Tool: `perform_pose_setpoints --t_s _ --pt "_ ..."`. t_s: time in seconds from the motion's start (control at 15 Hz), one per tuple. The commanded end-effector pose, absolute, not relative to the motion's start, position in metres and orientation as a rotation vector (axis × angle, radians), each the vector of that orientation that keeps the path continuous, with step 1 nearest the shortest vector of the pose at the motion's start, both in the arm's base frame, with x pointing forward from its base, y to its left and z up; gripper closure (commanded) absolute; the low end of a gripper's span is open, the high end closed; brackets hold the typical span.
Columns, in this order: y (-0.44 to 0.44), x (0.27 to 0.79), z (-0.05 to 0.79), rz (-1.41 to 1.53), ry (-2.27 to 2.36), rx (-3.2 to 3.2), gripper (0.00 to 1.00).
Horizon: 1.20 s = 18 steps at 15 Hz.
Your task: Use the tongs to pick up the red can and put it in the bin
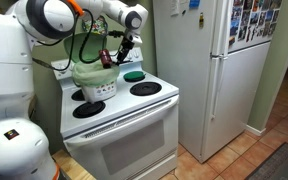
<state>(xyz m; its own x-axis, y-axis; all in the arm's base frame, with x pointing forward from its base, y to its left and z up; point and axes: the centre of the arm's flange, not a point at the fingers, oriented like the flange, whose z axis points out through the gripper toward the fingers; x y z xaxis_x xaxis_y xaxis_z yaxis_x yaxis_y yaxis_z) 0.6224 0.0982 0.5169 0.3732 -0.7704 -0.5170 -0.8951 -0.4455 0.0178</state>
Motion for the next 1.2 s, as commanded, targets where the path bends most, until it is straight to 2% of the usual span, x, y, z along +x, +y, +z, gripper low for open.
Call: perform_pose_setpoints --t_s 0.0,0.07,0.2,0.27,0.33,0.4,0.47,0.53,0.6,0.67,0.73,1.0,1.13 --pt "0.0986 0.6292 0.5168 0.675 1.48 -2.387 0.21" --pt "0.0985 0.6295 0.5168 0.68 1.48 -2.386 0.69" --pt "0.098 0.6303 0.5166 0.678 1.48 -2.386 0.69" --pt "0.0981 0.6306 0.5165 0.679 1.48 -2.386 0.3" --pt "0.0981 0.6309 0.5164 0.681 1.479 -2.387 0.22" --pt "0.0982 0.6312 0.5163 0.681 1.479 -2.387 0.34" --pt "0.0981 0.6314 0.5162 0.681 1.479 -2.387 0.51" --pt "0.0981 0.6316 0.5159 0.683 1.479 -2.388 0.41" --pt "0.0979 0.6316 0.5158 0.686 1.48 -2.388 0.27" --pt "0.0979 0.6315 0.5153 0.688 1.48 -2.387 0.6" --pt "0.0977 0.6311 0.5148 0.695 1.477 -2.387 0.65" --pt "0.0963 0.6295 0.516 0.693 1.469 -2.385 0.96" --pt "0.0923 0.6258 0.5208 0.683 1.444 -2.38 0.94"
